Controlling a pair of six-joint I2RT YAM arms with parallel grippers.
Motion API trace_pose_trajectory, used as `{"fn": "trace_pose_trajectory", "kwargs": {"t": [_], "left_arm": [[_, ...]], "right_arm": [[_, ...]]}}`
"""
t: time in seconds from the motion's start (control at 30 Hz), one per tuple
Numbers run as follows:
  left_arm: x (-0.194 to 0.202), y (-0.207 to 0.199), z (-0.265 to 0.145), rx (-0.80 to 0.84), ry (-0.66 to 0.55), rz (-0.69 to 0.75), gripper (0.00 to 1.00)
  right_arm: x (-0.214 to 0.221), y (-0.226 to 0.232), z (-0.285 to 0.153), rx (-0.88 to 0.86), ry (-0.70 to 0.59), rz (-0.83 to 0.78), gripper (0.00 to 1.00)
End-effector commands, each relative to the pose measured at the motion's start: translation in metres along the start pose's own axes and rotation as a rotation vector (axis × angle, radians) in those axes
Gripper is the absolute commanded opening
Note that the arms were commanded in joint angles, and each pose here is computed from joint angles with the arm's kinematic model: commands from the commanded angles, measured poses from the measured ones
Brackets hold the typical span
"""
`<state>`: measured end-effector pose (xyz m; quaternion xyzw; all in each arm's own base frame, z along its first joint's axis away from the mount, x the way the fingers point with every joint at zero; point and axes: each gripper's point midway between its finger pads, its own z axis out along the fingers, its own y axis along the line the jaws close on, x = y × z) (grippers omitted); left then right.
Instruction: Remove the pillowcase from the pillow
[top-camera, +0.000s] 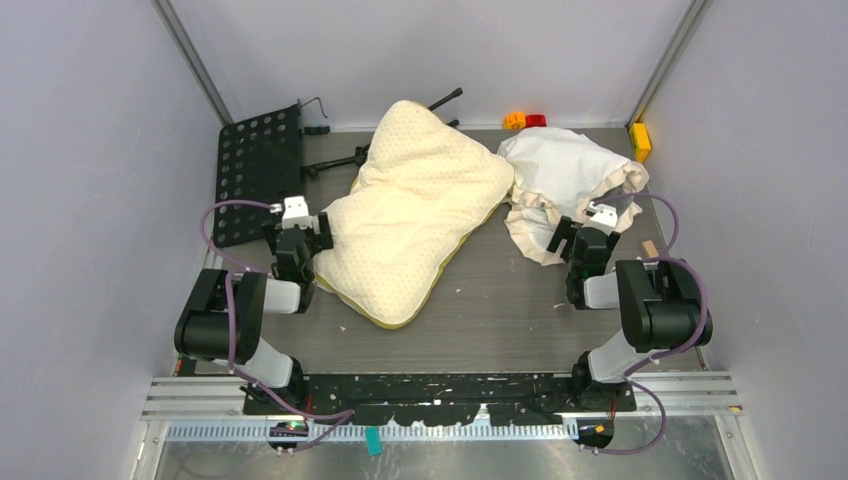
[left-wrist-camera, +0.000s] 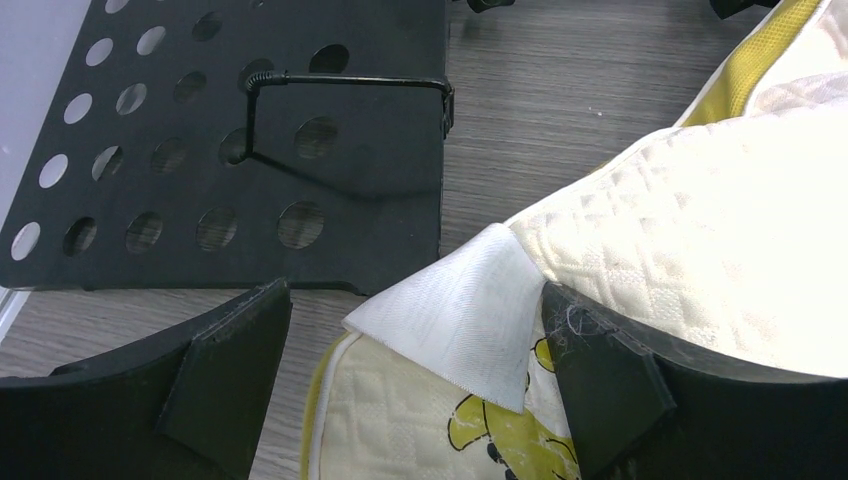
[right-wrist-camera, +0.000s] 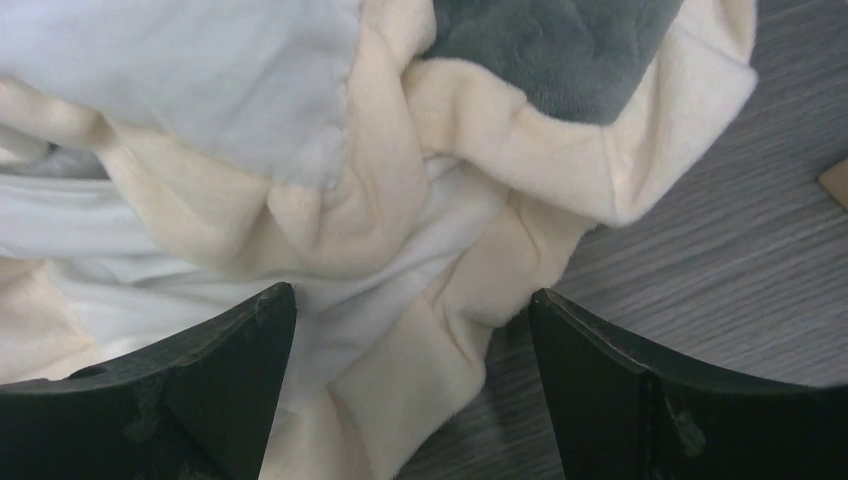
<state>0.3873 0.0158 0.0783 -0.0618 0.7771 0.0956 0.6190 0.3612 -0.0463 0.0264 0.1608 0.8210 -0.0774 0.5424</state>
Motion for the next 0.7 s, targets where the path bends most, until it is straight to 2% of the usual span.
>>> {"fn": "trace_pose_trajectory", "kwargs": {"t": [0.0, 0.1, 0.17, 0.67], "left_arm": [[0.0024, -0.0055, 0.0007, 0.04, -0.003, 0.012, 1.0], [0.0026, -0.0122, -0.0006, 0.084, -0.004, 0.032, 0.96], [0.0029, -0.013, -0.0003, 0.089, -0.003, 0.035, 1.0], [0.0026, -0.0134, 0.001, 0.091, 0.003, 0.037, 1.0]], "right_arm": [[-0.0506, 0.0039, 0.0035, -0.002, -0.176, 0.058, 0.93], [-0.0529, 0.0061, 0.0036, -0.012, -0.188, 0.058, 0.93], [-0.052, 0.0062, 0.0037, -0.013, -0.183, 0.057, 0.94], [-0.052, 0.0071, 0.0037, -0.019, -0.183, 0.053, 0.94]]}}
